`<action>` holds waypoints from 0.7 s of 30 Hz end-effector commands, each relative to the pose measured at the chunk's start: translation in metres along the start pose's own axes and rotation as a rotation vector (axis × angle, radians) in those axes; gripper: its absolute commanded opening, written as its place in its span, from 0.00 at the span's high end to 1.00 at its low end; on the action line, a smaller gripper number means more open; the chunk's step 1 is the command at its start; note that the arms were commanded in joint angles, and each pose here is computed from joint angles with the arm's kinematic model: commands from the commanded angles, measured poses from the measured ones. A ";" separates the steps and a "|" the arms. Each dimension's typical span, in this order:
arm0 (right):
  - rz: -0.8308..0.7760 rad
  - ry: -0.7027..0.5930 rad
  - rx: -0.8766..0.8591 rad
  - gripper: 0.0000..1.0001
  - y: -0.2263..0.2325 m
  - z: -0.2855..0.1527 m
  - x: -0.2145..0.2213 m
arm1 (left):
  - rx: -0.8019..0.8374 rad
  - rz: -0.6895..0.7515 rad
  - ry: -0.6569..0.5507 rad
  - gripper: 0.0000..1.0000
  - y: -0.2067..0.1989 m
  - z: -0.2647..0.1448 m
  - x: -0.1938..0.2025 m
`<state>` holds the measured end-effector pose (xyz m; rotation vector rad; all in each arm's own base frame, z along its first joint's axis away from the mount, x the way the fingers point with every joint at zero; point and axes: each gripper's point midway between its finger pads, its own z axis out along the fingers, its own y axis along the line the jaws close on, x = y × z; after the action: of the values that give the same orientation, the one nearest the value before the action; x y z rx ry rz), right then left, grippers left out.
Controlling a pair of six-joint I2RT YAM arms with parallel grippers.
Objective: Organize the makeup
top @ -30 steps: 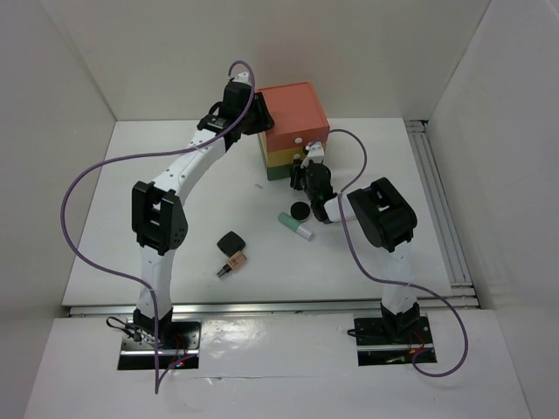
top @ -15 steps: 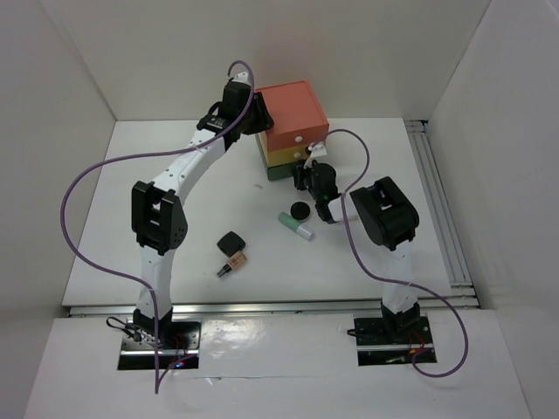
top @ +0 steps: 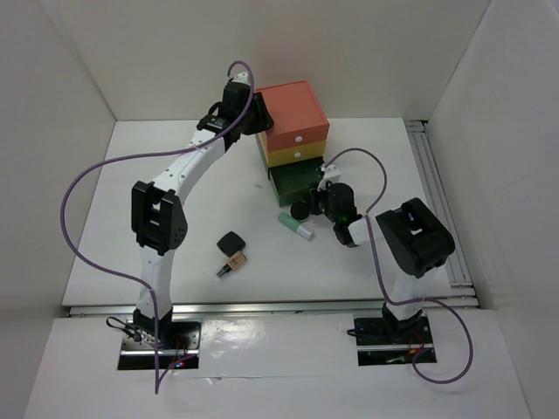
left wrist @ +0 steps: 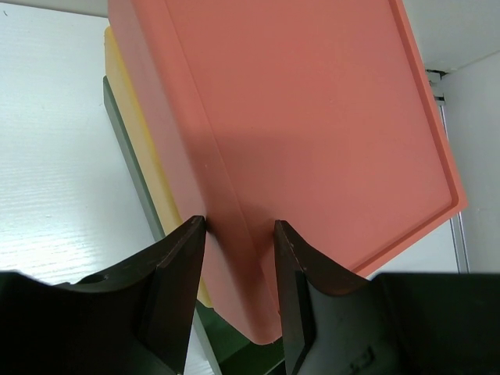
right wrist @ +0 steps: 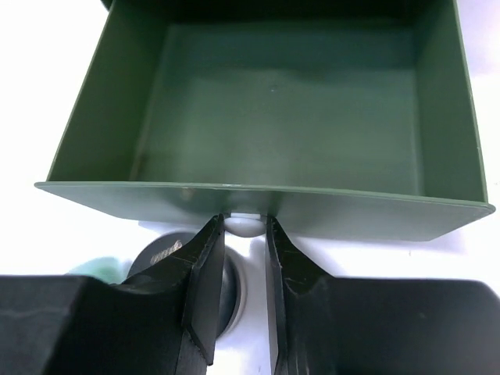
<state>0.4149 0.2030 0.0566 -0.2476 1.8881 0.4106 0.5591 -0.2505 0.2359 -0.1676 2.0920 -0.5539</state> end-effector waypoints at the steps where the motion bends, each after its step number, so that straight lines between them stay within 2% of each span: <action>1: 0.008 0.010 -0.060 0.98 0.019 -0.015 -0.004 | -0.116 0.008 0.187 0.48 0.035 0.007 0.063; 4: -0.005 0.041 -0.045 0.98 0.018 -0.020 0.004 | -0.116 0.008 0.187 0.48 0.035 0.007 0.063; 6: -0.016 0.049 0.003 0.94 0.009 -0.019 0.005 | -0.116 0.008 0.187 0.48 0.035 0.007 0.063; 7: -0.019 0.057 0.009 0.91 0.011 -0.019 0.007 | -0.116 0.008 0.187 0.45 0.035 0.007 0.063; 9: -0.019 0.041 0.026 0.90 0.009 -0.019 -0.001 | -0.104 0.006 0.184 0.42 0.031 0.004 0.060; 10: -0.020 0.049 0.027 0.86 0.008 -0.021 -0.001 | -0.103 0.016 0.184 0.42 0.031 0.003 0.060; 12: -0.034 0.038 0.013 0.70 0.015 -0.024 -0.011 | -0.093 0.015 0.167 0.36 0.027 0.000 0.052; 14: -0.055 0.013 0.009 0.49 0.021 -0.028 -0.033 | -0.081 0.027 0.149 0.27 0.022 -0.005 0.044; 18: -0.057 0.045 0.015 0.32 0.023 -0.033 -0.046 | -0.032 0.049 0.087 0.17 0.005 -0.026 0.016; 19: -0.056 0.047 -0.017 0.25 0.029 -0.038 -0.050 | -0.024 0.064 0.074 0.13 0.002 -0.032 0.010; 21: -0.109 0.071 -0.075 0.20 0.040 -0.045 -0.051 | 0.007 0.080 0.038 0.02 -0.008 -0.053 -0.006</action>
<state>0.3880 0.2097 0.1005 -0.3193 1.9400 0.3789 0.5459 -0.2439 0.2337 -0.1516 2.1364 -0.5233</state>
